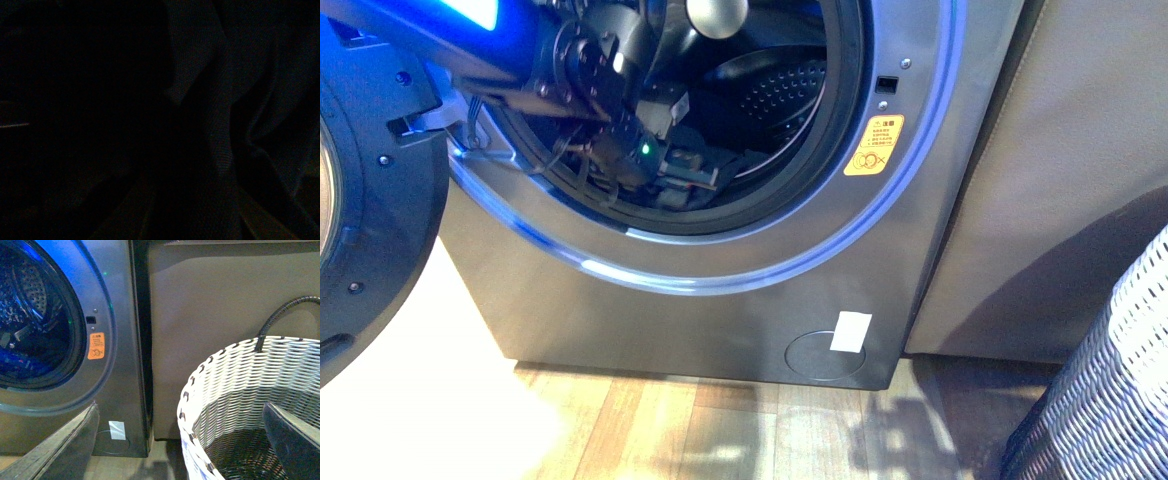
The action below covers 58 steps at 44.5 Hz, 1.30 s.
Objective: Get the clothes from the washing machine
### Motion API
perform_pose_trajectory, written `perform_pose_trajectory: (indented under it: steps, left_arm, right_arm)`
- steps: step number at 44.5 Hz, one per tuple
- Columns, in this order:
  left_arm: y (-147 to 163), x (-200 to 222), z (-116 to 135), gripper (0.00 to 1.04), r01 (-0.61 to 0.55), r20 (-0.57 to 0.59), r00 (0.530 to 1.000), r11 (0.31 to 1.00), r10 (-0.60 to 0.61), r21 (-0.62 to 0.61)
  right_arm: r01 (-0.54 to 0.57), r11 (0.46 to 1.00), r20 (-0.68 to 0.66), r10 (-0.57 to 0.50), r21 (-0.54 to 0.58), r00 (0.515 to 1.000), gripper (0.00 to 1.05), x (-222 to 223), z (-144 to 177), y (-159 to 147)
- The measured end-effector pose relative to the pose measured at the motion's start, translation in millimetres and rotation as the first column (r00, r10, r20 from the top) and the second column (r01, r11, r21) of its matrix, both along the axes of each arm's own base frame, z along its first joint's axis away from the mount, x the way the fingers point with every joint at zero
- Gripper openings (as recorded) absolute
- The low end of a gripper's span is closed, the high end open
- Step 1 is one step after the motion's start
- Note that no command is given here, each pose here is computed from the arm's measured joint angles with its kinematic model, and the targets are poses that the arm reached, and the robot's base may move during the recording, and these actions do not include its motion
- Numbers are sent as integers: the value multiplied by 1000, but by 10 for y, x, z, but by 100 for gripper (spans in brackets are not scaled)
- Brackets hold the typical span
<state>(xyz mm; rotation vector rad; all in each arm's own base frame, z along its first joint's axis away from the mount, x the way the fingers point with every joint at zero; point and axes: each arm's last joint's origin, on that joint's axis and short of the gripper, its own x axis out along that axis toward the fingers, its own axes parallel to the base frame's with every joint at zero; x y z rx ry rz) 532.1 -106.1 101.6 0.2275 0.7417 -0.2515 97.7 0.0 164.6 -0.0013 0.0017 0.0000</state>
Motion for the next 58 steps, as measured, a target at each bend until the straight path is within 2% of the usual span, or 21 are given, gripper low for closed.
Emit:
perform_pose_trajectory:
  steps: [3,6,13,29,45,58]
  left_arm:
    - [8,-68,12,10,6,16,1000,1000,-6,-4]
    - [21,-140,25,5,11,30,999,1000,-11,-10]
    - [73,-376,128,5,35,76,997,999,-34,-15]
    - [276,-1067,753,5,103,231,969,991,-82,-83]
    - [462,-1665,1172,5,174,323,937,979,-133,-102]
    - [419,-2152,1898,5,276,508,841,955,-187,-106]
  right_arm:
    - [0,1000,0,0,0,1000,97,0,0,0]
    - [0,1000,0,0,0,1000,97,0,0,0]
    - [0,1000,0,0,0,1000,97,0,0,0]
    - [0,1000,0,0,0,1000,97,0,0,0]
    - [0,1000,0,0,0,1000,97,0,0,0]
    - [0,1000,0,0,0,1000,97,0,0,0]
